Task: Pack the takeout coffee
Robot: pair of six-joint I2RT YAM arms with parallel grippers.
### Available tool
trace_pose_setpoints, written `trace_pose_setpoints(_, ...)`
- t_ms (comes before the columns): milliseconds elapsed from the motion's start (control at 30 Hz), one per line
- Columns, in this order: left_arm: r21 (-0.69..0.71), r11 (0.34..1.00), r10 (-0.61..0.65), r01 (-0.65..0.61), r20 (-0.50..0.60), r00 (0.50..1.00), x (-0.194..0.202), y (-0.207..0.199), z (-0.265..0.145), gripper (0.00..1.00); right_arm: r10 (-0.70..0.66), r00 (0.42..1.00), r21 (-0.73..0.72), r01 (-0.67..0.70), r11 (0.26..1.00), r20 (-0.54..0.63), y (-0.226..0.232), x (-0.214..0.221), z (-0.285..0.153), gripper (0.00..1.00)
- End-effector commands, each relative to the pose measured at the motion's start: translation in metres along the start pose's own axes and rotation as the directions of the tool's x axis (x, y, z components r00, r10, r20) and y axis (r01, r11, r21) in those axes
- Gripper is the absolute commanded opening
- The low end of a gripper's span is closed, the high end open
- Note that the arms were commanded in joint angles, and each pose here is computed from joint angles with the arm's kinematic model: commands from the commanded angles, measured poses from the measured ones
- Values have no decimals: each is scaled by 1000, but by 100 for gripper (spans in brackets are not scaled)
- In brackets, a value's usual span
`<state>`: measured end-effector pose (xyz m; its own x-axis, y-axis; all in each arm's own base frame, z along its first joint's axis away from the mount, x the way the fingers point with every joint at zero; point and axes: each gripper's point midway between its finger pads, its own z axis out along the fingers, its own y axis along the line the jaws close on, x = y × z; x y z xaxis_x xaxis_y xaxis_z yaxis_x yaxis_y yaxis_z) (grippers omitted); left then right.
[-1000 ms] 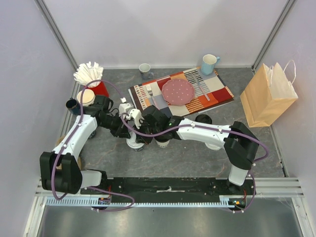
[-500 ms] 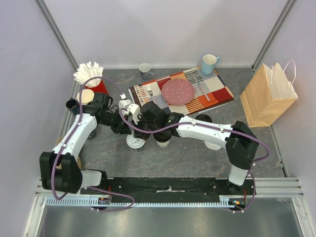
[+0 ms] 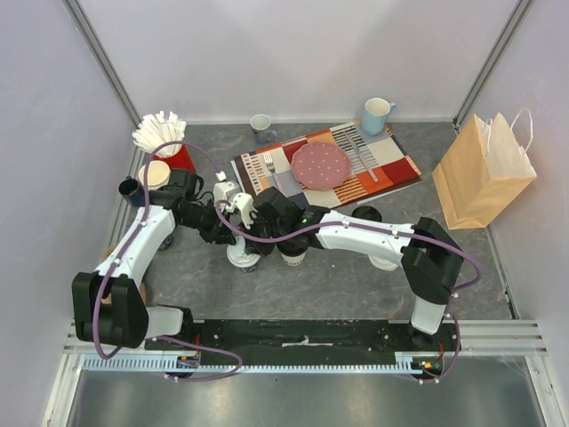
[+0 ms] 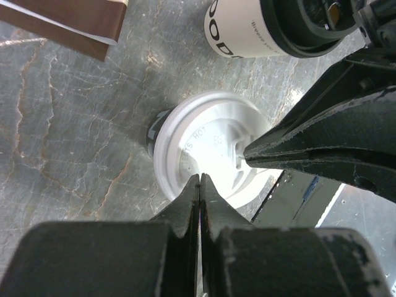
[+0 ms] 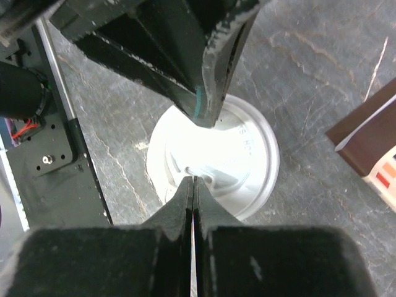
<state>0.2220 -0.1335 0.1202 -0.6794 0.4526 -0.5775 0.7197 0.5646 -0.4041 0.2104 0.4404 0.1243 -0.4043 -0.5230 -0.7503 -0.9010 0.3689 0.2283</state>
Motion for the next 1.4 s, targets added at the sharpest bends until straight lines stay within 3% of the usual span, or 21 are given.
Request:
trace_pose_setpoints(0,36,989,138,-143,123,983,-38,-32,-27,2,-32,997,18,31,999,63,4,-40,-22,0)
trace_pose_setpoints(200,36,990,130,-135,115,985,-40,-29,-26,2,-59,993,52,53,997,107,2,-61,-33,0)
trace_pose_setpoints(433,-23,997,80,-79,26,996,-13,0,4,2,15,999,59,-13,998,-31,-15,2,4,0)
trace_pose_setpoints(600,-25,997,73,-73,-7,997,-3,3,9,2,39,997,50,-36,998,-62,-19,19,12,0)
trace_pose_setpoints(800,-52,992,117,-116,22,993,-13,-2,-4,2,8,1000,28,-8,1000,-15,-10,-9,-4,0)
trace_pose_setpoints(1100,24,988,150,-154,121,981,-42,-37,-28,2,-102,992,-1,102,995,73,23,-62,-28,0)
trace_pose_setpoints(1367,14,996,91,-91,-7,996,2,-17,-2,2,-31,999,2,31,1000,-36,11,-1,-3,0)
